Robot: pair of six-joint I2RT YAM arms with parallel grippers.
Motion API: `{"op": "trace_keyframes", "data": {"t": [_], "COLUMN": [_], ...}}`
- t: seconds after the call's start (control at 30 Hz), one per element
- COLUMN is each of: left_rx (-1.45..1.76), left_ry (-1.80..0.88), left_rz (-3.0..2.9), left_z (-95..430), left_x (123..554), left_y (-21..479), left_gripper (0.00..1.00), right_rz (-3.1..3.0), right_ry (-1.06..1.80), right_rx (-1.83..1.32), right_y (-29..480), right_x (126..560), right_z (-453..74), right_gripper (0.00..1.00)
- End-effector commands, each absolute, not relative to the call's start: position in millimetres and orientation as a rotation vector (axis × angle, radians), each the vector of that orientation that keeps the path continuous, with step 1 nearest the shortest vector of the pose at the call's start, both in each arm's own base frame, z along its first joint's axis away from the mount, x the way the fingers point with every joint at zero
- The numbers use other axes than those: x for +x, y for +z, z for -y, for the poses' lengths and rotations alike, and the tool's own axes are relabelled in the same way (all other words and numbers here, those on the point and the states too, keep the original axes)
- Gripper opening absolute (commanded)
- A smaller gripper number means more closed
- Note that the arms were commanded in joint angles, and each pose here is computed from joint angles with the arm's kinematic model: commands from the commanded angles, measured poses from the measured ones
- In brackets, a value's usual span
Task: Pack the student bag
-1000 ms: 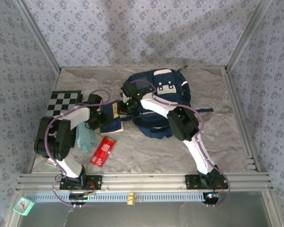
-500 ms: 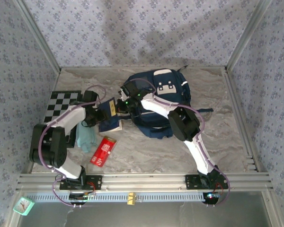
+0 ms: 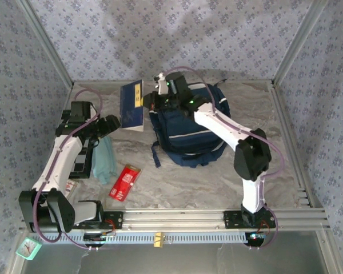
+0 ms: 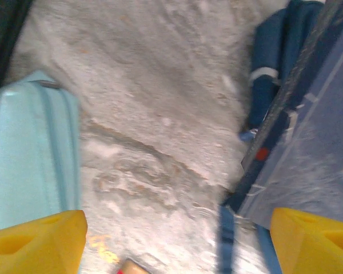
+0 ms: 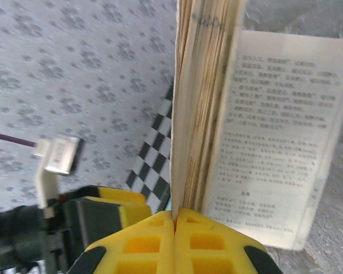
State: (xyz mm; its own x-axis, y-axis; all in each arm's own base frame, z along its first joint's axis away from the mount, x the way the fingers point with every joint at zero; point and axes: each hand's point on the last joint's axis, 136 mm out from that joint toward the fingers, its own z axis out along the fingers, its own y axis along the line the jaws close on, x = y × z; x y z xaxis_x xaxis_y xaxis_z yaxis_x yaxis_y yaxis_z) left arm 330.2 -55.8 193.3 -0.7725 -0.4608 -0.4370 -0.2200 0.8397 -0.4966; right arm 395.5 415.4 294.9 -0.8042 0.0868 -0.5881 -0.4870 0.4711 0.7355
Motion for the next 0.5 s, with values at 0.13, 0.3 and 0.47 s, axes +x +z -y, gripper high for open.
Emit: {"op": "trace_keyframes", "data": {"t": [0.13,0.3,0.47], "left_rx": [-0.341,-0.271,-0.188], "left_ry": [-1.059,-1.183,-1.267], "left_rz": [-2.202,-2.106,-2.102], "left_z": [105,124,160], "left_x": [339,343,350], "left_y": [263,283,285], "left_gripper": [0.88,0.90,0.92], "right_rz": [-2.031,-2.042,-2.042], "right_ry": [1.484,1.522,1.553], "right_rx": [-0.365,-0.392,-0.385], "right_y": [349,344,336], "right_x": [374,364,358], "right_z": [-383,-365,-347], "right_gripper": [0.00,0.00,0.00]}}
